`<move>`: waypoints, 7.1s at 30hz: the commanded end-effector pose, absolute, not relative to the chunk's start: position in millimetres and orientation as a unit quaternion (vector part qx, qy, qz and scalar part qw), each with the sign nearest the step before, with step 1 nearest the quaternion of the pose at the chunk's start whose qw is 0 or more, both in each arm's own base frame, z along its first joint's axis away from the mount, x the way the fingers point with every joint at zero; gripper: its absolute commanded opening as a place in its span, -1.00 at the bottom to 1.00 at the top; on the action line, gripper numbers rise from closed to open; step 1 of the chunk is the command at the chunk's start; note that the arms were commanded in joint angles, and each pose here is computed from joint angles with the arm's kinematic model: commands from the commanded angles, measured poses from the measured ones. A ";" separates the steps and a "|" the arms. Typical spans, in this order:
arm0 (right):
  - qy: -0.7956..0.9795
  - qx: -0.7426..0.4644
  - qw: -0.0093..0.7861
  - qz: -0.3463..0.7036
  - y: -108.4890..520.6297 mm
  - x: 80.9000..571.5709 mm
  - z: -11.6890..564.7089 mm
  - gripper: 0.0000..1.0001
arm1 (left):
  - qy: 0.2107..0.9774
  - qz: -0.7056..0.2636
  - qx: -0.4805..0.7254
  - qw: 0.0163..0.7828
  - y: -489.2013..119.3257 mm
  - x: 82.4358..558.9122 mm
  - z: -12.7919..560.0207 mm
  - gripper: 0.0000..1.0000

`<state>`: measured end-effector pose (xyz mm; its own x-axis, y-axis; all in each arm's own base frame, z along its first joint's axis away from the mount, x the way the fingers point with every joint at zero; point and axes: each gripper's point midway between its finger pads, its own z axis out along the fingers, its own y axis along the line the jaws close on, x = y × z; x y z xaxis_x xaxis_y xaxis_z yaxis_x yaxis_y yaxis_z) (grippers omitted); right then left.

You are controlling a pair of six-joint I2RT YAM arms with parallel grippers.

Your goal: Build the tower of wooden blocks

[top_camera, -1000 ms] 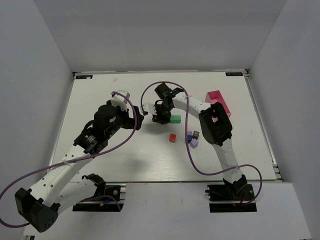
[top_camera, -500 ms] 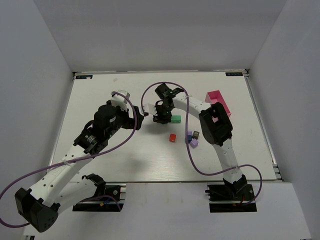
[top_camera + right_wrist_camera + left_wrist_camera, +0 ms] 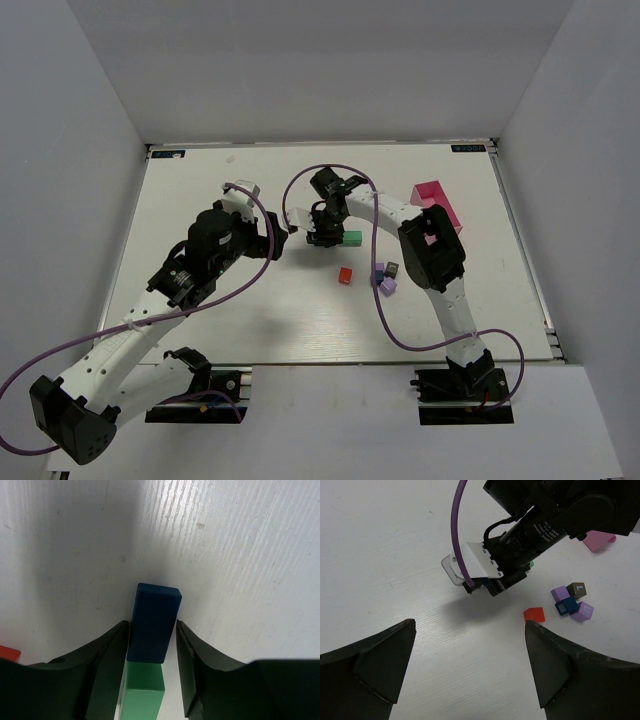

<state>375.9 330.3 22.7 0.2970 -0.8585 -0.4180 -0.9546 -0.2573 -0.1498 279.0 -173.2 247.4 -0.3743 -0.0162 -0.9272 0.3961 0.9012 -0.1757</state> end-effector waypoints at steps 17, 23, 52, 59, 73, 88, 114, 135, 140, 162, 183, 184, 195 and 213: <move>0.590 -0.778 0.175 0.127 321.2 368.3 26.9 0.16 | 0.802 -0.190 0.119 0.554 -171.8 278.4 249.5 1.00; 0.592 -0.768 0.198 0.146 329.5 366.3 43.2 0.78 | 0.802 -0.190 0.119 0.554 -171.8 278.4 249.5 1.00; 0.734 -0.559 0.362 0.136 219.0 310.8 180.9 -0.64 | 0.838 -0.193 0.117 0.497 -184.1 283.7 214.7 0.76; 0.686 -0.643 0.301 0.159 206.1 264.4 133.3 0.11 | 0.863 -0.180 0.113 0.457 -189.1 289.7 197.4 0.50; 0.649 -0.693 0.278 0.150 209.0 273.2 88.8 0.20 | 0.855 -0.188 0.125 0.467 -188.8 284.3 199.8 0.74; 0.623 -0.725 0.254 0.146 205.8 273.2 63.6 0.39 | 0.842 -0.212 0.133 0.479 -193.1 278.6 214.1 0.79; 0.631 -0.737 0.187 0.155 198.3 271.3 35.3 -0.35 | 0.836 -0.222 0.137 0.483 -194.7 275.1 220.0 0.79; 0.631 -0.691 0.304 0.179 291.5 342.0 152.5 -0.66 | 0.831 -0.205 0.138 0.499 -187.9 278.0 220.8 0.79; 0.633 -0.696 0.292 0.171 311.1 351.8 139.2 -0.66 | 0.832 -0.189 0.133 0.505 -182.4 281.6 220.7 0.79; 0.649 -0.711 0.240 0.126 331.6 380.5 77.3 -0.61 | 0.826 -0.199 0.136 0.510 -182.7 276.6 225.1 0.82; 0.652 -0.711 0.230 0.125 330.5 379.5 68.4 -0.55 | 0.826 -0.199 0.136 0.510 -182.7 276.6 225.1 0.82; 0.652 -0.712 0.229 0.124 329.8 380.1 66.9 -0.53 | 0.826 -0.199 0.136 0.510 -182.7 276.6 225.1 0.82; 0.654 -0.711 0.227 0.120 328.3 382.8 62.8 -0.50 | 0.826 -0.199 0.136 0.510 -182.7 276.6 225.1 0.82; 0.651 -0.716 0.223 0.120 327.9 382.8 57.0 -0.42 | 0.826 -0.199 0.136 0.510 -182.7 276.6 225.1 0.82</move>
